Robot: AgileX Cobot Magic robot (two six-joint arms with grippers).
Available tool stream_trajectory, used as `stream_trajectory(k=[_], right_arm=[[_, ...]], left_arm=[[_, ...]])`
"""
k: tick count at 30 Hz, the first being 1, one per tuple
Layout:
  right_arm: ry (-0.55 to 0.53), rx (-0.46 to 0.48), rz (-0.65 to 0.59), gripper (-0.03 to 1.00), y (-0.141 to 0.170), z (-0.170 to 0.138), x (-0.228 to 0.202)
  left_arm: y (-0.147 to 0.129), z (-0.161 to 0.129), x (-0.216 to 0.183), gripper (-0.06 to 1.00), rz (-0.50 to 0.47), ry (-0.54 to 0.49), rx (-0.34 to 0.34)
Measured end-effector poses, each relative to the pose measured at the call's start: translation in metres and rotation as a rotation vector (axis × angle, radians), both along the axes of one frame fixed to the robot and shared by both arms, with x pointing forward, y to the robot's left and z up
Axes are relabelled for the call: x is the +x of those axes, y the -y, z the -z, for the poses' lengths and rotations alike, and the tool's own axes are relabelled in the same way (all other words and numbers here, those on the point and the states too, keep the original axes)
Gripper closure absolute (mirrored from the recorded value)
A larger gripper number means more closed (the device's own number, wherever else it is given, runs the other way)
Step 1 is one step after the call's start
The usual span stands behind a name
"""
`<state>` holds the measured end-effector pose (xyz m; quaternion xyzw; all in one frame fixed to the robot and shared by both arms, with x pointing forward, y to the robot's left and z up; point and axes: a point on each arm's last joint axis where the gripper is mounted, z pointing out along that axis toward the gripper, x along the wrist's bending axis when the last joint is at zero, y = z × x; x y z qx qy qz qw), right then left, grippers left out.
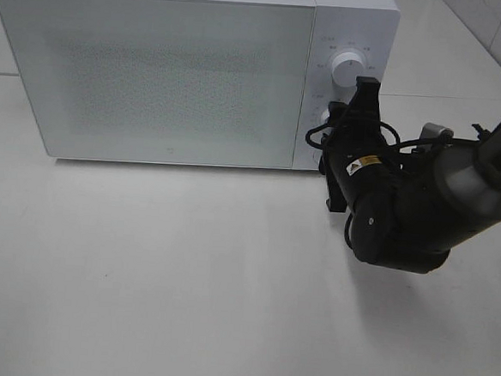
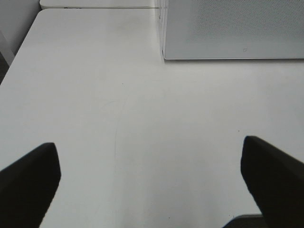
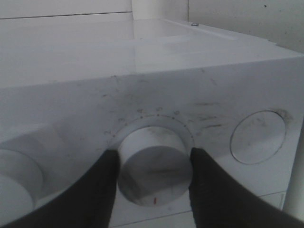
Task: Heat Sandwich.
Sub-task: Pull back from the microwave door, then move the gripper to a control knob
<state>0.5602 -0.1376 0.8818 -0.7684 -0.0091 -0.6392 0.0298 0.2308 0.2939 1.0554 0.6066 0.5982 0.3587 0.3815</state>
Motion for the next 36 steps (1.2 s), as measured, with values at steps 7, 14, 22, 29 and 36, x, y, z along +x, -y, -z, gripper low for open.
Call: stream_trajectory(k=[7,14,22,29,36], right_arm=[[-0.006,-0.016,0.022,0.45,0.002,0.0,0.0],[-0.034,-0.044,0.051,0.22,0.005,0.004,-0.002],[-0.033,-0.045,0.049,0.21,0.005,0.004,-0.002],[-0.025,-0.058,0.033,0.21,0.005,0.001,-0.003],[0.014,-0.121,-0.025,0.21,0.009,-0.01,-0.013]], left_arm=[[0.0,0.0,0.0,-0.03,0.0,0.0,0.0],[0.0,0.0,0.0,-0.03,0.0,0.0,0.0],[0.0,0.0,0.0,-0.03,0.0,0.0,0.0],[0.0,0.0,0.0,-0.03,0.0,0.0,0.0],[0.0,0.0,0.0,-0.03,0.0,0.0,0.0]])
